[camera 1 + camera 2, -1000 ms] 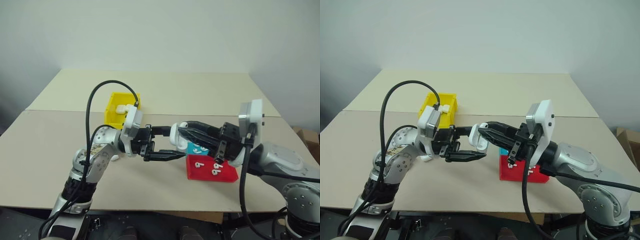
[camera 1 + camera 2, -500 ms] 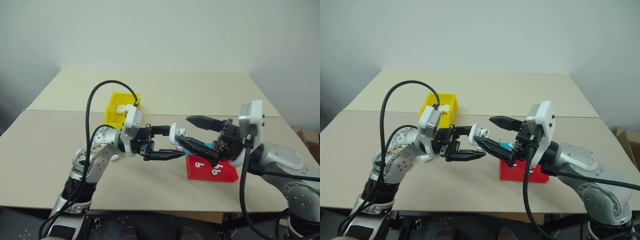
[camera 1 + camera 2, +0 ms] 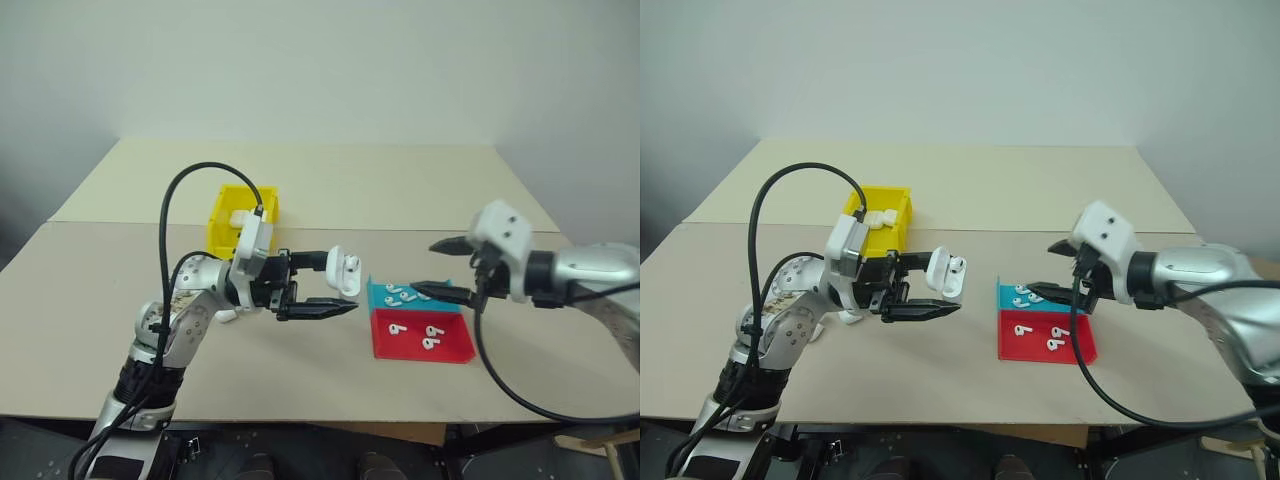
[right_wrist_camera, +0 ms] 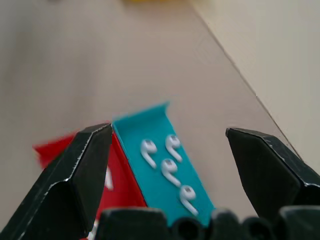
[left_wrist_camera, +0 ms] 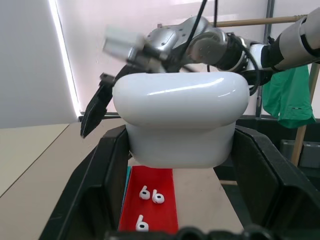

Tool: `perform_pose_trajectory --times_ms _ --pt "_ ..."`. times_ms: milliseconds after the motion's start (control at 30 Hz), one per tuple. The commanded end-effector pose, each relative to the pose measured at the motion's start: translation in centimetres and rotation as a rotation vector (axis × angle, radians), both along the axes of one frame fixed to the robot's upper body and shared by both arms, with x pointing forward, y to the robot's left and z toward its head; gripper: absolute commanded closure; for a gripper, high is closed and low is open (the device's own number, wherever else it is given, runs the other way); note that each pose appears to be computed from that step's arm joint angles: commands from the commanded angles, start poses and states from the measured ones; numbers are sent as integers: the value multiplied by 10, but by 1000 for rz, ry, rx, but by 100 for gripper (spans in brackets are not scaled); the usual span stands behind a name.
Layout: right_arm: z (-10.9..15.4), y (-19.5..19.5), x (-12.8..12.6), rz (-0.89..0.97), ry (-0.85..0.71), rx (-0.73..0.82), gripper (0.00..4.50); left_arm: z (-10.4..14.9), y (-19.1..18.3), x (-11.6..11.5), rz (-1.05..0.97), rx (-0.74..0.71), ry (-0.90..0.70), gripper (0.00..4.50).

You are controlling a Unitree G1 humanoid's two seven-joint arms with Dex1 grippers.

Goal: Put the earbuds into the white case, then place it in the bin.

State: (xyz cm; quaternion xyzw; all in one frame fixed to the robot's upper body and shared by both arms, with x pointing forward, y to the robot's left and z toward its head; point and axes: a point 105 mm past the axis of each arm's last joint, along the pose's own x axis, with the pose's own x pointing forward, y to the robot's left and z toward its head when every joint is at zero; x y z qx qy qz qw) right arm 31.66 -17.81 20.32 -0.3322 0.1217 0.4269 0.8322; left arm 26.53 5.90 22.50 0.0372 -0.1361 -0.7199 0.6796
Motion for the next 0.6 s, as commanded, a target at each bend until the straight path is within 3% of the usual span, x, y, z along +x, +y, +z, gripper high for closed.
perform_pose_trajectory --times_ms 33,167,600 --pt "2 -5 27 89 -78 -194 65 10 3 -3 13 -22 -55 170" --pt "-8 -5 46 187 -43 -300 188 13 8 -3 26 -20 -65 170" --pt "-42 -17 75 292 88 -509 188 12 13 -7 65 -12 -76 170"
